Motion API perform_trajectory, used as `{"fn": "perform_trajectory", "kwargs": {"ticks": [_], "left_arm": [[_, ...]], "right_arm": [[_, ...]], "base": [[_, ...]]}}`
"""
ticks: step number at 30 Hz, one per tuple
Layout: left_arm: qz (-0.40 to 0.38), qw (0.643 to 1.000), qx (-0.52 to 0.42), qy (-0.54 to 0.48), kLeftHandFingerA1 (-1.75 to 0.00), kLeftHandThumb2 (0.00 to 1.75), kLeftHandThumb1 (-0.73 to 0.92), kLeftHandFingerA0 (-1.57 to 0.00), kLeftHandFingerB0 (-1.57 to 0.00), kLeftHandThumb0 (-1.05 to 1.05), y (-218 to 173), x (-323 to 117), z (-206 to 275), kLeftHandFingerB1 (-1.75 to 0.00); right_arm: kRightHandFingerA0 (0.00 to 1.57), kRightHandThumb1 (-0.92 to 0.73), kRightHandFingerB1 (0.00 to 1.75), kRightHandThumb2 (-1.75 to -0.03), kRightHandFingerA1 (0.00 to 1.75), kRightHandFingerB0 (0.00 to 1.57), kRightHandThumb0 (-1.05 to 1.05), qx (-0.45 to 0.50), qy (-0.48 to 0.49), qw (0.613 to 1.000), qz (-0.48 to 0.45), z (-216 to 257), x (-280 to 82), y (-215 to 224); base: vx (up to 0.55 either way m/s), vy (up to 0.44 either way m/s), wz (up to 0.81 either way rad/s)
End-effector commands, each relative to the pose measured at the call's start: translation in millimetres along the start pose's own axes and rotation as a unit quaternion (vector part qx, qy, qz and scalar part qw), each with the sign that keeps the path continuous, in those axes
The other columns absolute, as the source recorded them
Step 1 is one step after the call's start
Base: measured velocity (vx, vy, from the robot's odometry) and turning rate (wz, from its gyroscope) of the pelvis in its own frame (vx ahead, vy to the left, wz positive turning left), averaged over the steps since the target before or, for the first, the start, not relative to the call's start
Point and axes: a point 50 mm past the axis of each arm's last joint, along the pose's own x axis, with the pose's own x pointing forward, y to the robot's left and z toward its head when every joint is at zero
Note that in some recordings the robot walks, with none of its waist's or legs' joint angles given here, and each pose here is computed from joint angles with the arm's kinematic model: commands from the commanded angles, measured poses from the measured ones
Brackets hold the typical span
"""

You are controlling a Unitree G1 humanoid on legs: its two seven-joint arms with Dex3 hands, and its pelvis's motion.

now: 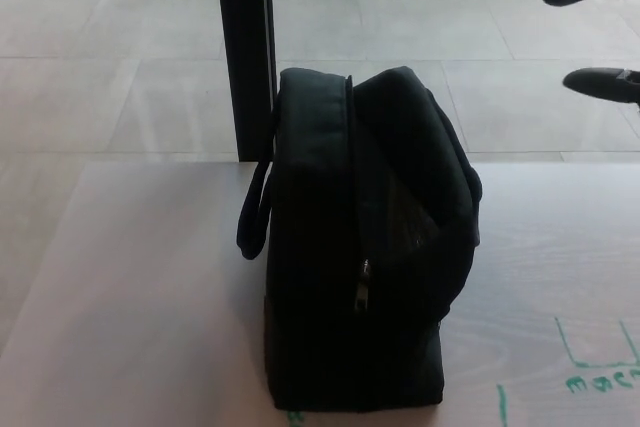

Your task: The robot uses its right hand to pick up the cube kept on the middle of the desk and put it inside the bag next to it

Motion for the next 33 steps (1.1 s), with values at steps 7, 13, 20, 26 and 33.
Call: {"fn": "perform_trajectory", "kwargs": {"ticks": [7, 13, 20, 26, 33], "left_arm": [[-0.011, 1.000, -0.012, 0.018, -0.55, 0.61, 0.77, -0.24, -0.15, -0.65, -2, -3, -9, -0.40], [-0.016, 1.000, -0.009, 0.020, -0.54, 0.62, 0.79, -0.22, -0.12, -0.64, 1, -6, -13, -0.39], [-0.014, 1.000, -0.014, 0.022, -0.55, 0.90, 0.64, -0.17, -0.08, -0.68, 2, -7, -16, -0.47], [-0.006, 1.000, -0.001, 0.027, -0.56, 0.91, 0.62, -0.20, -0.10, -0.69, 5, -9, -16, -0.47], [-0.001, 0.999, -0.018, 0.036, -0.51, 0.62, 0.78, -0.21, -0.11, -0.64, 6, -12, -22, -0.37]], "right_arm": [[0.39, -0.60, 0.36, -0.57, 0.53, 0.40, -0.49, 0.245, 0.181, 0.946, -0.113, -134, -115, 42], [0.30, -0.68, 0.35, -0.62, 0.57, 0.32, -0.73, 0.305, 0.291, 0.889, -0.180, -191, -181, 80], [0.40, -0.70, 0.45, -0.61, 0.76, 0.31, -0.76, 0.309, 0.386, 0.831, -0.257, -228, -243, 106], [0.39, -0.75, 0.50, -0.62, 0.85, 0.26, -0.74, 0.294, 0.484, 0.758, -0.323, -244, -282, 128], [0.55, -0.61, 0.58, -1.05, 1.09, 0.19, -0.90, 0.335, 0.527, 0.705, -0.337, -249, -296, 163]], "base": [[0.00, 0.000, 0.00], [0.00, 0.000, 0.00], [0.00, 0.000, 0.00], [0.00, 0.000, 0.00], [0.00, 0.000, 0.00]]}}
